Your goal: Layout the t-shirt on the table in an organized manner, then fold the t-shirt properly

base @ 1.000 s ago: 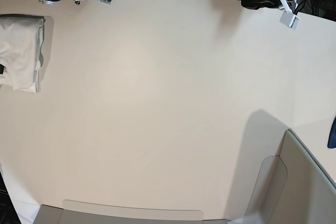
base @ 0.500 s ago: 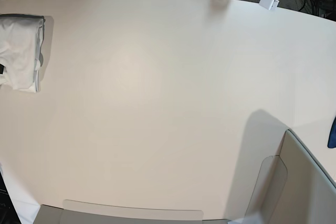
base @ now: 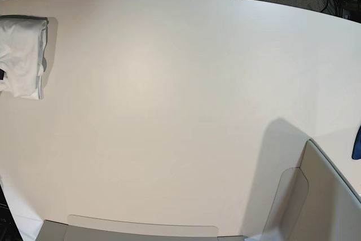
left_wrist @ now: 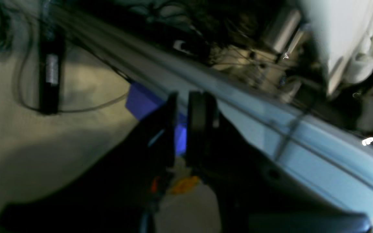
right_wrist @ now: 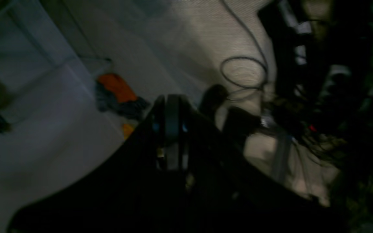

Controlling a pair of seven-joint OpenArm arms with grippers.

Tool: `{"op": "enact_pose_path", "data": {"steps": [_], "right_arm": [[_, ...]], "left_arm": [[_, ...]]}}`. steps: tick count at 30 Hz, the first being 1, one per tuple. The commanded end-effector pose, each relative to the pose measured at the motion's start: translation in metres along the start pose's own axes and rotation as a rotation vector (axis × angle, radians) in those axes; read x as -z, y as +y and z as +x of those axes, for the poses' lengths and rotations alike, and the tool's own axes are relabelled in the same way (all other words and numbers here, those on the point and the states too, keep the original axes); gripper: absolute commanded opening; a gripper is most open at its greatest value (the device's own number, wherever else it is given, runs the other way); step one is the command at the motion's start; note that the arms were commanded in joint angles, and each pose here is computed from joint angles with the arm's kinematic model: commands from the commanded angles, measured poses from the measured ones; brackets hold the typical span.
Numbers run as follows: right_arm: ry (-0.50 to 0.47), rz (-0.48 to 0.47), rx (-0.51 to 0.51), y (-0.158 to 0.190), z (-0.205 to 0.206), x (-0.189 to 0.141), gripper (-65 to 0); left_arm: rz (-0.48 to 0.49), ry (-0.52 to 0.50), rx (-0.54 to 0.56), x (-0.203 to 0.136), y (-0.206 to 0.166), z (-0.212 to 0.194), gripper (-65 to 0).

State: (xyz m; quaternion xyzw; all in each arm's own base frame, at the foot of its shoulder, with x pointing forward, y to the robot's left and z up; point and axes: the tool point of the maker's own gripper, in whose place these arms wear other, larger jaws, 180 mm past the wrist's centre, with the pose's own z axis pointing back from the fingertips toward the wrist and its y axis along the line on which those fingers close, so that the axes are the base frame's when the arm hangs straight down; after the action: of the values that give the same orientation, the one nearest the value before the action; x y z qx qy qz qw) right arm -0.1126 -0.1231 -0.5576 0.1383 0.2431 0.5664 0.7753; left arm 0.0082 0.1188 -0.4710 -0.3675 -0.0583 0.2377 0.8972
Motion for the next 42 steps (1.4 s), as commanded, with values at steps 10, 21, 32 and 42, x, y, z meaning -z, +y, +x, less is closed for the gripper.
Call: {"op": "enact_pose_path", "data": {"steps": [10,21,32,42], "right_arm": [[-0.174,0.097,0.327,-0.004,0.034,0.038,-65.0],[-0.474,-0.043,1.023,-0.080,0.061,0.052,-65.0],[-0.578,-0.181,1.117,-0.134,0.093,0.021,-65.0],[-0.659,-0.328,1.143,-0.162,0.099,0.003,-65.0]], "left_arm": [[0.099,-0.102,-0.197,0.048,0.063,0.003,-60.6],[0.293,-0.104,-0.077,0.102,0.106,0.002,-60.6],[0.570,0.019,0.362,0.118,0.143,-0.002,-60.4],[0.721,-0.035,0.475,0.115,0.149,0.045,-60.1]]}}
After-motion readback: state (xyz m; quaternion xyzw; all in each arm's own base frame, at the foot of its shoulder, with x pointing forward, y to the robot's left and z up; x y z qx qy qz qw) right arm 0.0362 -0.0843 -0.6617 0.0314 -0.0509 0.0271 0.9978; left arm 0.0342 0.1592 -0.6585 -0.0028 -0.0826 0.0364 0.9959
